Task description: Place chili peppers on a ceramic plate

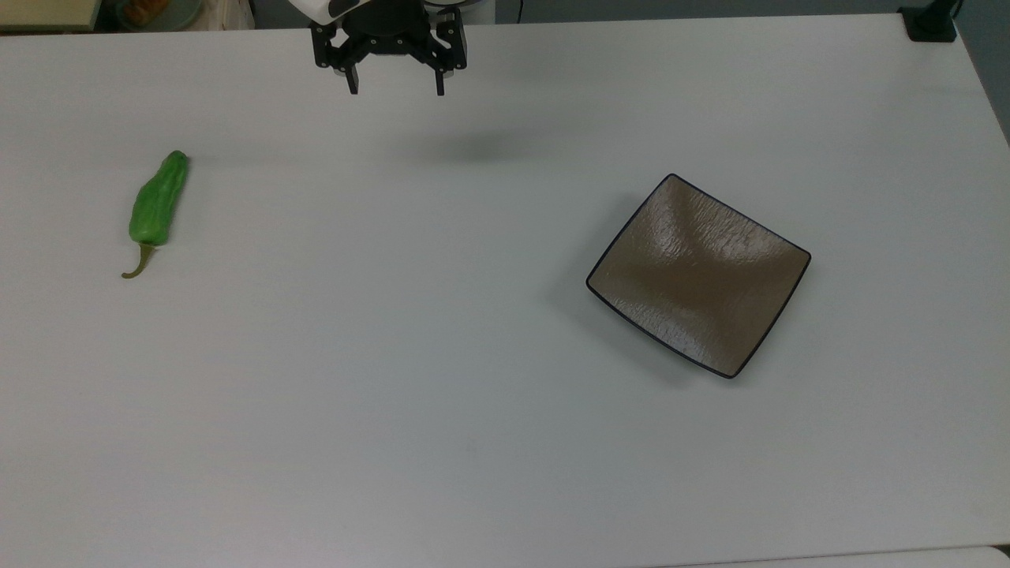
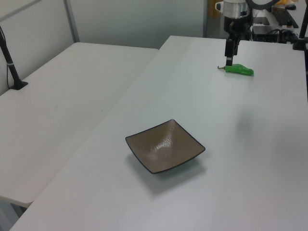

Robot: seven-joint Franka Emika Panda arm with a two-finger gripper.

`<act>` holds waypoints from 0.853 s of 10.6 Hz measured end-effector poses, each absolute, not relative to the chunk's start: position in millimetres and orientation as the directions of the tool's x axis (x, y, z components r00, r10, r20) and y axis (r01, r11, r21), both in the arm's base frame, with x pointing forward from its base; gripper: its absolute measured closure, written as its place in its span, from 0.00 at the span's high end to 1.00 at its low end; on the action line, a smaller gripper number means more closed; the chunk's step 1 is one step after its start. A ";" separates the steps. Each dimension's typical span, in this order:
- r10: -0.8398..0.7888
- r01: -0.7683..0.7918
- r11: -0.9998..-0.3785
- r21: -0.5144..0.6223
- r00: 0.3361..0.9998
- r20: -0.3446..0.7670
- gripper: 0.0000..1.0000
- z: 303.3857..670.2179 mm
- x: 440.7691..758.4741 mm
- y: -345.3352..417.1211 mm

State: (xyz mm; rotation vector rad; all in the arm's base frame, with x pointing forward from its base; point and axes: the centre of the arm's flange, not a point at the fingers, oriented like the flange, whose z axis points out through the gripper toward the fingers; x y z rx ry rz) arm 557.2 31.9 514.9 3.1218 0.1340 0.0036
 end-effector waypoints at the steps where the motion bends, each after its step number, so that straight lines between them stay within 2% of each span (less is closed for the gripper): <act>1: 0.086 0.086 -0.996 0.017 0.996 0.002 1.00 514.9 557.2 31.9; 9: 0.075 0.074 -0.997 0.017 0.997 0.007 1.00 517.6 556.4 31.4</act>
